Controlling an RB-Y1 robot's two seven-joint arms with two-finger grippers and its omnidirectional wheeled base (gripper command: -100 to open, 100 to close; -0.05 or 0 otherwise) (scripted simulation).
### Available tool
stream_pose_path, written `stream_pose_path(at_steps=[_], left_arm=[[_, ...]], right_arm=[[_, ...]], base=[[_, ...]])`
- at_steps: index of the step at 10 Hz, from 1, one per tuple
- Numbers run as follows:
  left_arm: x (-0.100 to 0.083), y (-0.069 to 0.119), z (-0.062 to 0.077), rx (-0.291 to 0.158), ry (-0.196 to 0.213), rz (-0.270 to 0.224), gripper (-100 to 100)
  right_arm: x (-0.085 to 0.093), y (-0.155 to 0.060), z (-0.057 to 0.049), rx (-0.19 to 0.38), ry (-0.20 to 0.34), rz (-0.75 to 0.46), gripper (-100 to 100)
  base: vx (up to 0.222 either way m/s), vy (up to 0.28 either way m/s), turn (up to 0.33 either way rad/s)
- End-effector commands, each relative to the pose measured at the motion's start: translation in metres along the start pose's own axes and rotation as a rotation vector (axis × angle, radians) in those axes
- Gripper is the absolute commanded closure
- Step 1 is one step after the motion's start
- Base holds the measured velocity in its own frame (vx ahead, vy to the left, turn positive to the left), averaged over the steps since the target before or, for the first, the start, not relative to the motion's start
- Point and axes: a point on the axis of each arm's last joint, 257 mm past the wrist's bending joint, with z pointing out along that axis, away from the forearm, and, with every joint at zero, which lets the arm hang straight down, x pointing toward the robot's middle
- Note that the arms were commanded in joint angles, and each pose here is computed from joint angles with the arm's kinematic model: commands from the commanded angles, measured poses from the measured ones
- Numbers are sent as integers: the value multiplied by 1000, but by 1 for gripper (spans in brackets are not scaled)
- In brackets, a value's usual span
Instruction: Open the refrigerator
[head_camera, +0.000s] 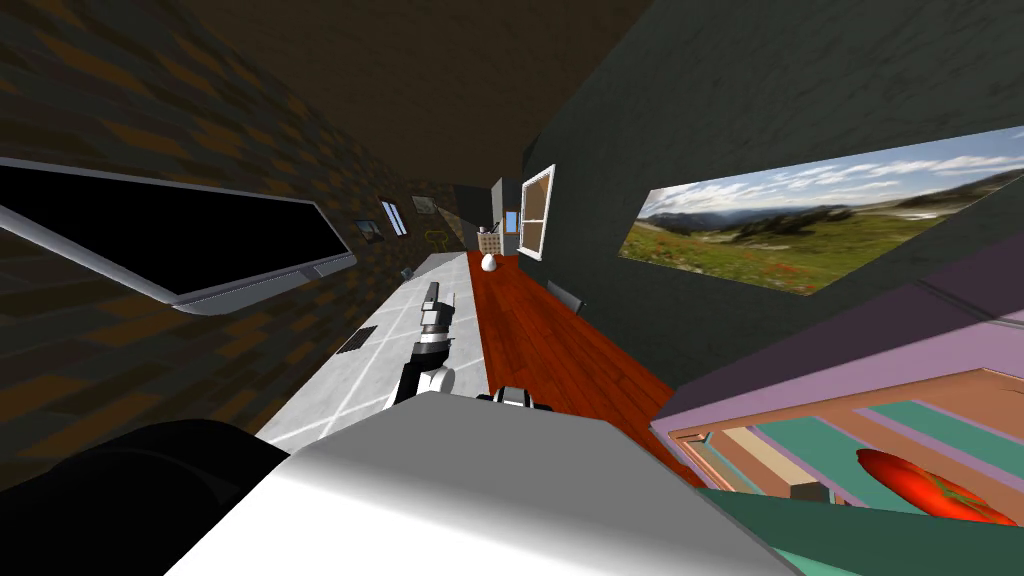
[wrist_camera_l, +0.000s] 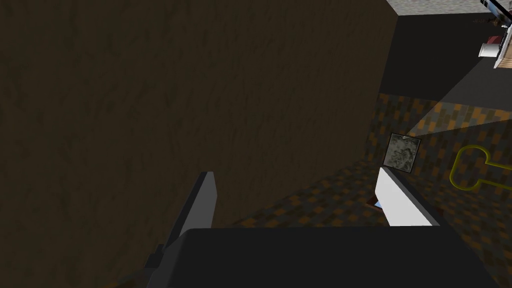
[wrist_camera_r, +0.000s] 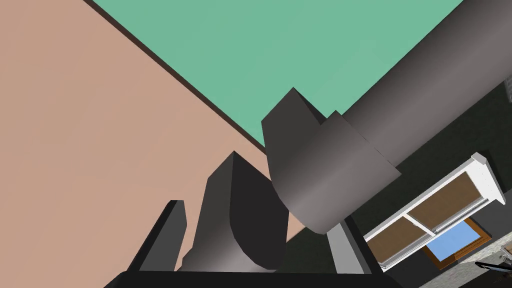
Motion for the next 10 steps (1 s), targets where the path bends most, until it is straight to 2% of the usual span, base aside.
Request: stream_pose_path(at_steps=[1, 3, 5, 6, 8, 10], left_arm=[[0, 0, 0, 0, 0, 0, 0], [0, 0, 0, 0, 0, 0, 0], [0, 0, 0, 0, 0, 0, 0], [0, 0, 0, 0, 0, 0, 0], [0, 0, 0, 0, 0, 0, 0], [0, 0, 0, 0, 0, 0, 0]], right_arm=[[-7, 7, 21, -50, -43, 0, 100], [-14, 15, 38, -92, -72, -6, 100], [-20, 21, 51, -124, -98, -9, 100], [-26, 26, 62, -150, -121, -11, 100], [-33, 32, 74, -181, -147, -16, 100], [-44, 41, 92, -227, -193, -22, 100]], base=[[-391, 113, 33], [-235, 90, -8], [-283, 52, -2], [-266, 47, 14], [-316, 63, 17], [-296, 85, -11]])
